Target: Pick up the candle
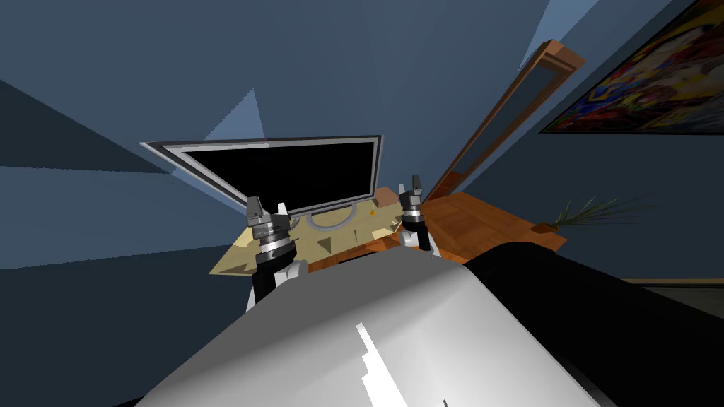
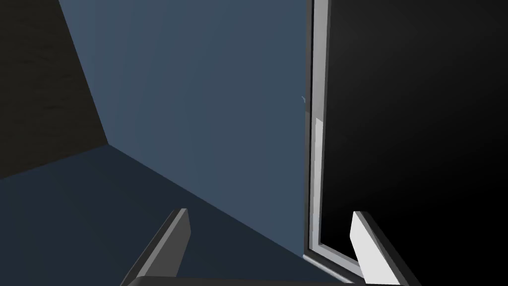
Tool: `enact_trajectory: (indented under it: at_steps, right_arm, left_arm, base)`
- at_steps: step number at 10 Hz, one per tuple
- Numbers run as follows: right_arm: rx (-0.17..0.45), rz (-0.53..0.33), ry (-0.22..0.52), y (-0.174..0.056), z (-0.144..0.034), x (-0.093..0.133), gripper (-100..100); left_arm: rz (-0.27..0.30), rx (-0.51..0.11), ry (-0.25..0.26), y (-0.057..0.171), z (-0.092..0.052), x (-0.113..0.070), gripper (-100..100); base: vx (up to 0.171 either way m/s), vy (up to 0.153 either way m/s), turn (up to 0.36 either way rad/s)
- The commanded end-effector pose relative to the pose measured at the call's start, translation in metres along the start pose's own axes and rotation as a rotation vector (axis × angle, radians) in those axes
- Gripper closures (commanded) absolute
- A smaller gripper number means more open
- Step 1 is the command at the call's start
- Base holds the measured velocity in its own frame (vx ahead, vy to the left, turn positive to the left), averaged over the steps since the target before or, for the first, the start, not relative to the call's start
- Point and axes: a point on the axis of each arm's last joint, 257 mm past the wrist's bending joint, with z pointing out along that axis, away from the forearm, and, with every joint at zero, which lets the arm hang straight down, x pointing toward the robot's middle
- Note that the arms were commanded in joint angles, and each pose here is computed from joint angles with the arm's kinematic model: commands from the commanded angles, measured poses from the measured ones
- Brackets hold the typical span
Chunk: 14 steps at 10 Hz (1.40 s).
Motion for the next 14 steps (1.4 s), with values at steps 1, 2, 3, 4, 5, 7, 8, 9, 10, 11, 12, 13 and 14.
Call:
enact_trajectory:
  at_steps: [1, 2, 3, 4, 5, 7, 8, 9, 10, 11, 12, 13, 14]
  right_arm:
    - [0.010, -0.018, 0.043, -0.007, 0.000, 0.010, -100]
    - [0.017, -0.028, 0.069, -0.012, -0.001, 0.017, -100]
    - [0.027, -0.041, 0.100, -0.018, -0.002, 0.024, -100]
    - [0.039, -0.055, 0.136, -0.026, -0.003, 0.033, -100]
    - [0.053, -0.071, 0.175, -0.036, -0.006, 0.042, -100]
    - [0.088, -0.109, 0.264, -0.059, -0.015, 0.062, -100]
    - [0.111, -0.128, 0.309, -0.073, -0.022, 0.072, -100]
    - [0.136, -0.149, 0.356, -0.088, -0.030, 0.081, -100]
    - [0.135, -0.156, 0.367, -0.088, -0.030, 0.081, -100]
    - [0.160, -0.182, 0.423, -0.104, -0.040, 0.091, -100]
    - [0.160, -0.182, 0.423, -0.104, -0.040, 0.091, -100]
    - [0.183, -0.211, 0.481, -0.120, -0.051, 0.099, -100]
    - [0.203, -0.238, 0.538, -0.134, -0.062, 0.107, -100]
  left_arm:
    - [0.000, 0.000, 0.000, 0.000, 0.000, 0.000, 0]
    - [0.000, 0.000, 0.000, 0.000, 0.000, 0.000, 0]
    - [0.000, 0.000, 0.000, 0.000, 0.000, 0.000, 0]
    - [0.000, 0.000, 0.000, 0.000, 0.000, 0.000, 0]
    - [0.000, 0.000, 0.000, 0.000, 0.000, 0.000, 0]
    - [0.000, 0.000, 0.000, 0.000, 0.000, 0.000, 0]
    - [0.000, 0.000, 0.000, 0.000, 0.000, 0.000, 0]
    - [0.000, 0.000, 0.000, 0.000, 0.000, 0.000, 0]
    - [0.000, 0.000, 0.000, 0.000, 0.000, 0.000, 0]
    - [0.000, 0.000, 0.000, 0.000, 0.000, 0.000, 0]
    - [0.000, 0.000, 0.000, 0.000, 0.000, 0.000, 0]
    - [0.000, 0.000, 0.000, 0.000, 0.000, 0.000, 0]
    - [0.000, 0.000, 0.000, 0.000, 0.000, 0.000, 0]
  base:
    - [-0.015, -0.007, 0.100]
    - [-0.028, -0.017, 0.081]
    - [-0.028, -0.022, 0.077]
    - [-0.025, -0.025, 0.128]
    - [-0.027, -0.029, 0.125]
    - [-0.029, -0.036, 0.154]
    - [-0.026, -0.051, 0.161]
    - [-0.017, -0.062, 0.155]
    - [-0.007, -0.044, 0.056]
    - [-0.008, -0.032, 0.132]
    - [-0.010, -0.025, 0.059]
    - [-0.015, -0.022, 0.117]
    - [-0.015, -0.035, 0.208]
